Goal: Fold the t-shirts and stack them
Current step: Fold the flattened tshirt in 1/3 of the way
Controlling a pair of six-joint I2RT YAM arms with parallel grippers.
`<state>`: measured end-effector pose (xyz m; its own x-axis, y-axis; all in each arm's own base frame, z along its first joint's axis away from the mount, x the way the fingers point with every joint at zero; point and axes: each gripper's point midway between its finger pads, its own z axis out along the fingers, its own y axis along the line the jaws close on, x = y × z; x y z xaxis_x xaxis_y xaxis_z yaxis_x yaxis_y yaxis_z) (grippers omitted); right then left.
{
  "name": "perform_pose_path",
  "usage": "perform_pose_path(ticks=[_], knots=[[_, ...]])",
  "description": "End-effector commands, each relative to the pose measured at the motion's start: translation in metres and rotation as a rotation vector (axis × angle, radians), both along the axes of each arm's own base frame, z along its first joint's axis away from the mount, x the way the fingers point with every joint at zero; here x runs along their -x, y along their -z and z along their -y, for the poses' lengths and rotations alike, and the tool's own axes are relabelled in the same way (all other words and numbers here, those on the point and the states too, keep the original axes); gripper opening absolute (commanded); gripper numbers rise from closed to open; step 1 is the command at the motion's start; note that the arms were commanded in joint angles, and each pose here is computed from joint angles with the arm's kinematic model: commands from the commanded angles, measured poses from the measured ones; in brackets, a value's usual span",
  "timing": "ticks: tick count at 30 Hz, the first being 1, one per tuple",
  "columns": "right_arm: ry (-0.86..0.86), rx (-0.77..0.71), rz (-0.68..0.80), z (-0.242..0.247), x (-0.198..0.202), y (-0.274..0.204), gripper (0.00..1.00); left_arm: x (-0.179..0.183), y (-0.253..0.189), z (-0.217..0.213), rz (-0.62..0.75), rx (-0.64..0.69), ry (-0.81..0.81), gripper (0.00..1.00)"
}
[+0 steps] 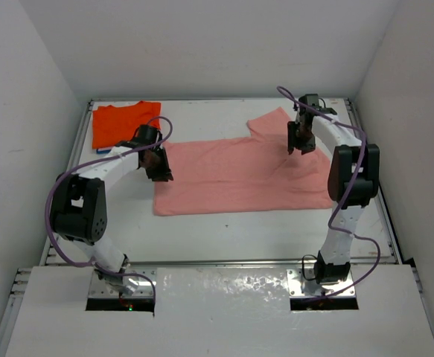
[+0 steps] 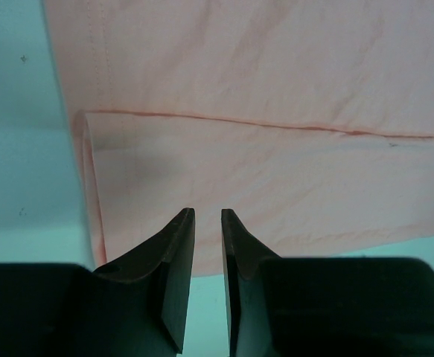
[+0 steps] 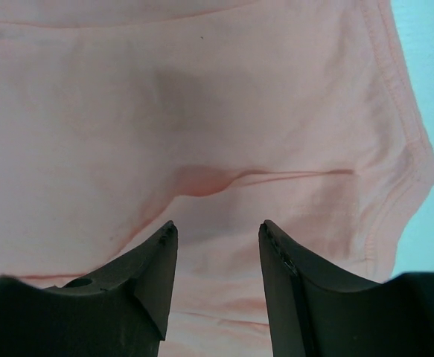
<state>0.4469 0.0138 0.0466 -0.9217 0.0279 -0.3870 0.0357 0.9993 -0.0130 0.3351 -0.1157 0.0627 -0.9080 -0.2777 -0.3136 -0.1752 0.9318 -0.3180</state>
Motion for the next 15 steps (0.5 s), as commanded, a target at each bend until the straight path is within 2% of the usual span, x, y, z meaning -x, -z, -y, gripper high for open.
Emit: perform_pose_path(ticks=[1, 8, 15], knots=[[-0.004, -0.046, -0.011, -0.012, -0.005, 0.0, 0.46, -0.011, -0.025, 0.004, 0.082, 0.003, 0.02, 0.19], [-0.036, -0.1, -0.058, -0.035, 0.006, 0.017, 0.45, -0.012, -0.021, 0.003, 0.069, -0.001, 0.014, 0.19], [-0.029, -0.075, -0.103, -0.033, 0.011, 0.026, 0.39, -0.013, -0.02, 0.003, 0.068, -0.003, 0.003, 0.19]])
